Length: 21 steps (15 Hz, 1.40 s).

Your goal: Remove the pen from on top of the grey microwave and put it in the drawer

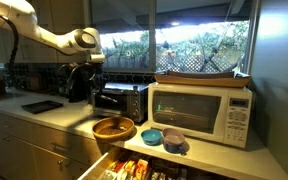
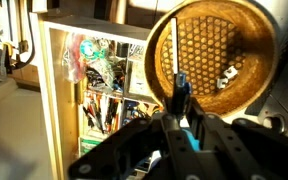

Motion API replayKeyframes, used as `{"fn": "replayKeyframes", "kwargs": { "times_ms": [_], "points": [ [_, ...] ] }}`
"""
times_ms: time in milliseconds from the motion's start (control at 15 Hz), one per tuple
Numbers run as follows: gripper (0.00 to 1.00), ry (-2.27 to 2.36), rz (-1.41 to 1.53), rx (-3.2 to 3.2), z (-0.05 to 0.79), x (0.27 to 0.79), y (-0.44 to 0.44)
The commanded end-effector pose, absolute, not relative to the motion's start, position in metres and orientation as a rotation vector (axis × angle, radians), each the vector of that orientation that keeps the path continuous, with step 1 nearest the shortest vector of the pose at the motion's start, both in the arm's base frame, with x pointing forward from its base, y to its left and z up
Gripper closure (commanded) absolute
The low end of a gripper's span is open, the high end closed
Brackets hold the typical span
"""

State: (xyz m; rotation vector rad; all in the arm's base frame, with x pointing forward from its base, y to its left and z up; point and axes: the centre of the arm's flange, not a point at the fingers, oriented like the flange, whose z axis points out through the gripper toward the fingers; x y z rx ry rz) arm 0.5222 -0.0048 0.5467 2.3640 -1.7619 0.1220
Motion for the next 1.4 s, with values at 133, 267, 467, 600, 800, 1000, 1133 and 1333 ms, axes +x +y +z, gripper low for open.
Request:
{"fn": "replayKeyframes", "kwargs": {
  "times_ms": [133, 267, 467, 600, 800, 1000, 1133, 1333],
  "points": [
    [0.96, -1.736, 0.070, 2.437, 0.494, 0.431, -0.080],
    [0.96, -1.785, 0.021, 2.444, 0.471, 0.400, -0.101],
    [0.82, -1.838, -0.027, 2.391, 0.470, 0.417, -0.108],
    [0.82, -1.898, -0.068, 2.377, 0.454, 0.392, -0.121],
    [0.82, -1.912, -0.062, 2.385, 0.455, 0.383, -0.120],
    [0.96, -1.894, 0.052, 2.365, 0.424, 0.390, -0.154],
    [0.96, -1.878, 0.127, 2.352, 0.405, 0.388, -0.184],
    [0.96, -1.803, 0.100, 2.372, 0.376, 0.378, -0.229]
  ]
}}
